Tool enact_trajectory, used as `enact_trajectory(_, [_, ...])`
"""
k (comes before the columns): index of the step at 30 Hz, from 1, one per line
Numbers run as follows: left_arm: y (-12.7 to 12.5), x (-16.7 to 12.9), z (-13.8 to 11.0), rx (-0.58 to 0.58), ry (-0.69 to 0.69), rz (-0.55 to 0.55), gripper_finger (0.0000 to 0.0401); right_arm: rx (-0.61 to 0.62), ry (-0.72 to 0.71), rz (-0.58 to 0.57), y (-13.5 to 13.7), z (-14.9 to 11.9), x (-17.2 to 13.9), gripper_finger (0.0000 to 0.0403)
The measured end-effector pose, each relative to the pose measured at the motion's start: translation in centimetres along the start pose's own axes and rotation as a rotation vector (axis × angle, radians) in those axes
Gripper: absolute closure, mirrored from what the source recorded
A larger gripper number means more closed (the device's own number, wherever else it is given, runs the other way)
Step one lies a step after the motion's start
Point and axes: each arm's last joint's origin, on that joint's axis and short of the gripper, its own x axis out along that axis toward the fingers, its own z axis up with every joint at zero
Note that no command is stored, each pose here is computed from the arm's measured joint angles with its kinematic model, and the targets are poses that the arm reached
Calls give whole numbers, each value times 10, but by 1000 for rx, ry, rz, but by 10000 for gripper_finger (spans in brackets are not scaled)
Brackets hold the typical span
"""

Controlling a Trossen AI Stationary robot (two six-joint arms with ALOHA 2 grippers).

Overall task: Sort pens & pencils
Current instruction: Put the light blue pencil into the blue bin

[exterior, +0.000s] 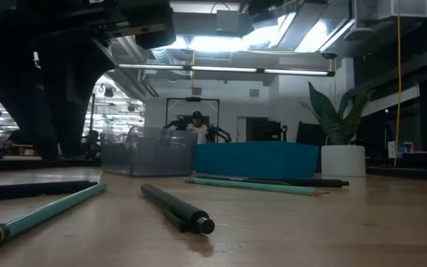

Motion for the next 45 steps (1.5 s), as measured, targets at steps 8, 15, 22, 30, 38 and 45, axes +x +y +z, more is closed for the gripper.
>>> enact_trajectory(8, [-2, 0, 1, -23, -27, -34, 357, -1, 0, -1, -1, 0, 0, 299])
enact_trajectory(15, [0, 4, 1, -43, -16, -45, 357, -4, 0, -1, -1, 0, 0, 299])
enact_trajectory(22, [0, 12, -2, -60, 36, -100, 357, -8, 0, -2, -1, 0, 0, 299])
enact_trajectory(30, [0, 12, -2, -16, 69, -71, 358, -9, -2, -2, -1, 0, 0, 299])
enact_trajectory(38, [-3, 8, -4, -31, 78, -78, 358, -13, -2, -2, -1, 0, 0, 299])
enact_trajectory(45, [-11, 2, -13, 71, 216, -85, 358, -32, -2, -2, -1, 0, 0, 299])
